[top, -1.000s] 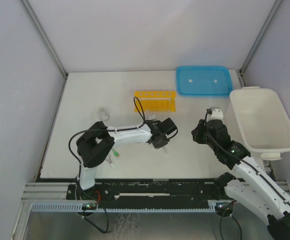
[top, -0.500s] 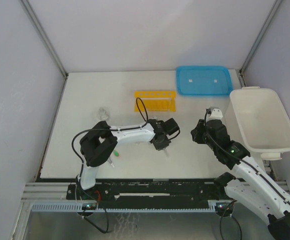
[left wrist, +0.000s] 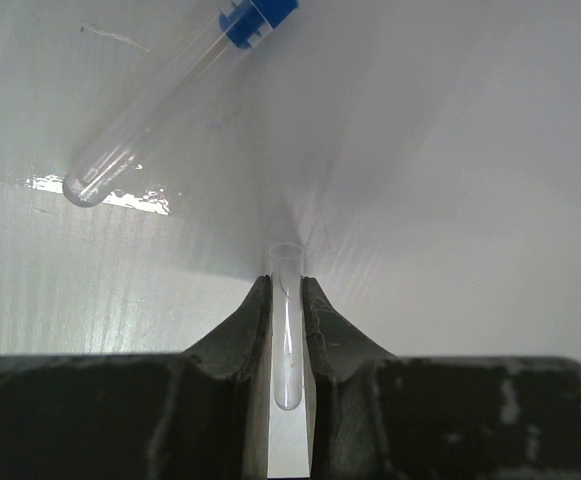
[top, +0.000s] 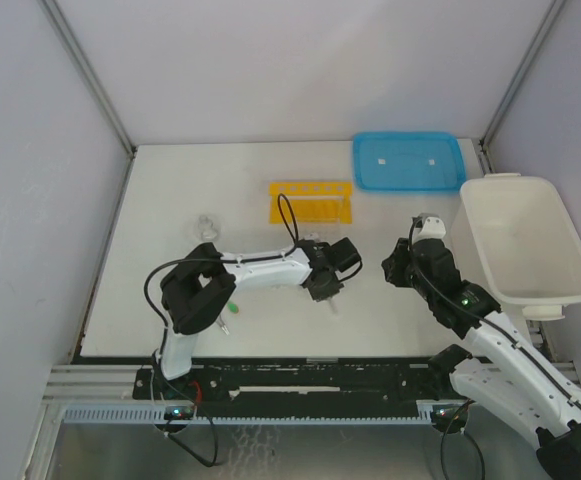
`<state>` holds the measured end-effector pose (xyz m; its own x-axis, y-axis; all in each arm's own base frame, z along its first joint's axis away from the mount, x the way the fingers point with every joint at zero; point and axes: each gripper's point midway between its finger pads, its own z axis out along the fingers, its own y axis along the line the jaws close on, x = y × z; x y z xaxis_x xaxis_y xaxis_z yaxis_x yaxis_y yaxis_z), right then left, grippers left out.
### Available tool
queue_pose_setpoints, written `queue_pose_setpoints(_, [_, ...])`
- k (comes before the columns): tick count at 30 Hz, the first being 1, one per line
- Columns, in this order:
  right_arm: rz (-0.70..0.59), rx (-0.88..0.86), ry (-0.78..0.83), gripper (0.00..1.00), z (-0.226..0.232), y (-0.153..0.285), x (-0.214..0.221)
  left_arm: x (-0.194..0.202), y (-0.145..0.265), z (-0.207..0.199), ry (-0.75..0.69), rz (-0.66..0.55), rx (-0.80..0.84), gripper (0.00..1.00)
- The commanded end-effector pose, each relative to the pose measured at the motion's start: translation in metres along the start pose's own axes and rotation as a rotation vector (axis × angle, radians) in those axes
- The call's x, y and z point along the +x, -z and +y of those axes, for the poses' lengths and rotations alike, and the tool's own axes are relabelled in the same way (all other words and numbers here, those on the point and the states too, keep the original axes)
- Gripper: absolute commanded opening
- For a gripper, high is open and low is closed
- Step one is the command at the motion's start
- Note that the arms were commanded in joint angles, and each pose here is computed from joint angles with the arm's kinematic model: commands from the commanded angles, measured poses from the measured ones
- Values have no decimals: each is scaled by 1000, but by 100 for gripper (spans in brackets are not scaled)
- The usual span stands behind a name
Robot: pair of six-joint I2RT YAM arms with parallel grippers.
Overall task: Organize the chemistry lab equipment
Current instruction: Pick up the test tube at the center of the board.
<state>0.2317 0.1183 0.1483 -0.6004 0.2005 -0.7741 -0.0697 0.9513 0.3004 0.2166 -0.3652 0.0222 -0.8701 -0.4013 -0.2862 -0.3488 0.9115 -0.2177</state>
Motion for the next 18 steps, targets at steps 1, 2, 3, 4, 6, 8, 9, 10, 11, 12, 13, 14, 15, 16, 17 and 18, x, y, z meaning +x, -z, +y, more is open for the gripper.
queue_pose_setpoints(1, [-37, -25, 0, 25, 7, -2, -9, -4, 15, -19, -27, -29, 82, 21])
queue_pose_setpoints(2, [-38, -26, 0, 25, 7, -2, -9, -4, 16, -19, -25, -32, 86, 22])
queue_pose_setpoints(3, [-37, -27, 1, 25, 8, -2, -9, -5, 17, -19, -23, -35, 88, 23])
queue_pose_setpoints(4, [-37, -26, 2, 25, 7, -2, -9, -5, 17, -20, -23, -34, 89, 23])
queue_pose_setpoints(6, [-38, -27, 1, 25, 7, -2, -9, -4, 16, -20, -29, -30, 88, 24])
queue_pose_setpoints(8, [-41, -26, 2, 25, 7, -2, -9, -2, 14, -21, -36, -24, 93, 25])
queue_pose_setpoints(9, [-38, -25, 4, 25, 7, -2, -8, -1, 14, -21, -39, -23, 96, 25])
queue_pose_setpoints(10, [-38, -23, 3, 25, 7, -2, -9, -1, 14, -22, -39, -20, 97, 25])
queue_pose_setpoints(11, [-39, -23, 2, 25, 7, -2, -9, 0, 12, -22, -41, -17, 96, 25])
queue_pose_setpoints(12, [-38, -23, 2, 25, 7, -2, -9, 0, 12, -22, -44, -15, 97, 25])
queue_pose_setpoints(13, [-38, -21, 3, 25, 6, -2, -8, 0, 12, -22, -47, -16, 98, 25])
queue_pose_setpoints(14, [-38, -21, 4, 25, 6, -2, -8, 0, 12, -22, -50, -19, 102, 25])
queue_pose_setpoints(15, [-38, -21, 6, 25, 6, -2, -8, 0, 12, -22, -57, -22, 103, 25])
queue_pose_setpoints(16, [-41, -21, 4, 25, 6, -2, -9, 0, 13, -23, -67, -29, 108, 25])
queue_pose_setpoints(17, [-39, -20, 5, 25, 6, -2, -8, -2, 14, -23, -79, -38, 111, 25])
queue_pose_setpoints(18, [-38, -20, 7, 25, 6, -2, -8, -4, 16, -23, -90, -51, 116, 25])
